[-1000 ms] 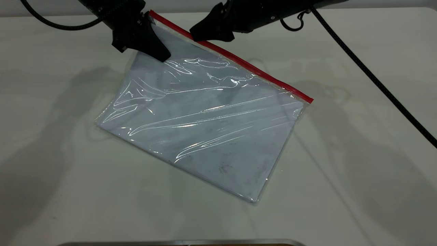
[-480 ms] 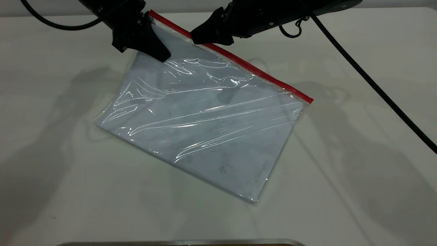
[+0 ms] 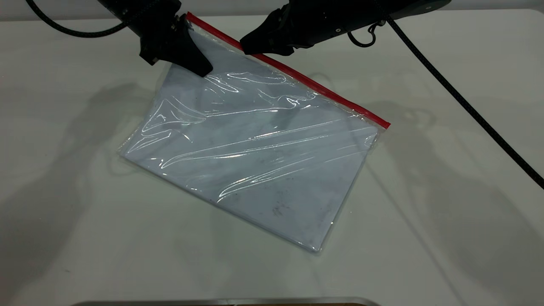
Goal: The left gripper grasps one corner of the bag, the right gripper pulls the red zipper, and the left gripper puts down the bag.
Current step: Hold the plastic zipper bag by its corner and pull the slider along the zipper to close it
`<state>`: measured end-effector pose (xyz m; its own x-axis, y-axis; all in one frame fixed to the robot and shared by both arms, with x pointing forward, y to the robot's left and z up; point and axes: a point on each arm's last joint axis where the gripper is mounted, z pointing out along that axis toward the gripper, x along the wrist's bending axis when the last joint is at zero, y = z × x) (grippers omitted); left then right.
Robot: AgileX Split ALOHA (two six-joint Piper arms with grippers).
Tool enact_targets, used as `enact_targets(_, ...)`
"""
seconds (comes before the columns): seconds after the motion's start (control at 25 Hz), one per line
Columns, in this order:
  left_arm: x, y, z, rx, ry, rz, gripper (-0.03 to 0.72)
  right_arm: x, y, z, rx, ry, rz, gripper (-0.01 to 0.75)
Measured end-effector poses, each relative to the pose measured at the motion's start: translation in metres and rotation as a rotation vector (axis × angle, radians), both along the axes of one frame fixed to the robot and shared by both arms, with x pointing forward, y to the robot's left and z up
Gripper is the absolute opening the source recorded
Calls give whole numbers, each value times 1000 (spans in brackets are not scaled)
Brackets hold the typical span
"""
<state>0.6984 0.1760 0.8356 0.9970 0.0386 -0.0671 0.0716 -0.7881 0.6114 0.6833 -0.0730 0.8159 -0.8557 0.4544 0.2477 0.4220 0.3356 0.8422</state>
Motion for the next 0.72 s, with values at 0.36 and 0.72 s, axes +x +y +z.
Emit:
enact_targets(0.36,0,0,0,0,0,0,73,-3,4,1,18,4,21,333)
enact_targets(0.72,1,-2,1,-21,1,12,73,-6,10,-3,14,2,29,312)
